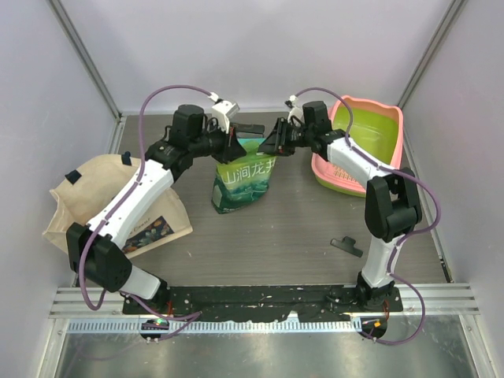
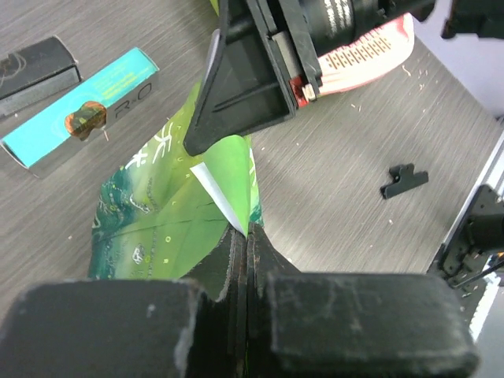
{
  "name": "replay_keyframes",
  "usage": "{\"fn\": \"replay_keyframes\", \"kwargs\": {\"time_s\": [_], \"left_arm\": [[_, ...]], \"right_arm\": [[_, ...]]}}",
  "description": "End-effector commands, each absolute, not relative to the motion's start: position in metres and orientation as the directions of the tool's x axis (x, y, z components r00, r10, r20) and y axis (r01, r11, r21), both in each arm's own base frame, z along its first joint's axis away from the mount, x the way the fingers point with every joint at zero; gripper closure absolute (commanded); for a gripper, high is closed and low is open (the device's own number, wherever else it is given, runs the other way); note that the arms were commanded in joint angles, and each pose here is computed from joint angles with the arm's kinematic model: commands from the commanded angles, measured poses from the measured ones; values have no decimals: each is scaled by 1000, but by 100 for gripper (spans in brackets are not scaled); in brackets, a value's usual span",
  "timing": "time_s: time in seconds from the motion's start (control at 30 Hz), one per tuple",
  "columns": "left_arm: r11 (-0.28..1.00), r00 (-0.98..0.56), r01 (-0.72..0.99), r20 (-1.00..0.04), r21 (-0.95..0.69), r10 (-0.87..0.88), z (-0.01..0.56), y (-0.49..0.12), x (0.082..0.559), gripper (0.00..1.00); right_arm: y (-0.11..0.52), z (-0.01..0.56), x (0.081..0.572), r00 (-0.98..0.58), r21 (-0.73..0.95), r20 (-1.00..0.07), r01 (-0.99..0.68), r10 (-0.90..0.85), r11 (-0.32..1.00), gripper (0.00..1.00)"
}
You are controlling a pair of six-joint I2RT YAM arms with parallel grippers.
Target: Fill the litter box with clean litter
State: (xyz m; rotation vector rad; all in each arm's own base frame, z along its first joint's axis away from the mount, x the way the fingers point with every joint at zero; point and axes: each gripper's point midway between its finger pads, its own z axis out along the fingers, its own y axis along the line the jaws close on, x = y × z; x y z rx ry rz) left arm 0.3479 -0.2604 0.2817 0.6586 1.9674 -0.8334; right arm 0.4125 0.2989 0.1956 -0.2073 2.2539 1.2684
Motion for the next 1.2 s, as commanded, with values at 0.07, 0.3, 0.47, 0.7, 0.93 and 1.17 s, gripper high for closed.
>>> {"fn": "replay_keyframes", "kwargs": {"time_s": [0.07, 0.3, 0.47, 0.7, 0.93, 1.17], "left_arm": [[553, -209, 830, -957, -65, 201, 344, -256, 337, 100], [510, -35, 854, -965, 106, 259, 377, -258, 352, 100], [477, 41, 864, -966, 164, 257, 402, -265, 357, 100], [456, 100, 865, -963, 208, 251, 419, -273, 365, 100], [427, 200, 858, -952, 285, 232, 449, -282, 373, 100], [393, 206, 868, -940, 303, 271, 433, -283, 371, 100]], "right_arm": [[285, 217, 411, -939, 897, -278, -179, 202, 404, 99], [255, 254, 424, -922, 930, -267, -169, 281, 327, 99], [233, 266, 437, -899, 933, -278, -169, 338, 318, 99], [214, 273, 446, -884, 946, -257, -148, 391, 287, 99], [202, 288, 449, -874, 951, -274, -186, 400, 246, 99], [201, 291, 445, -890, 961, -265, -214, 372, 173, 99]]}}
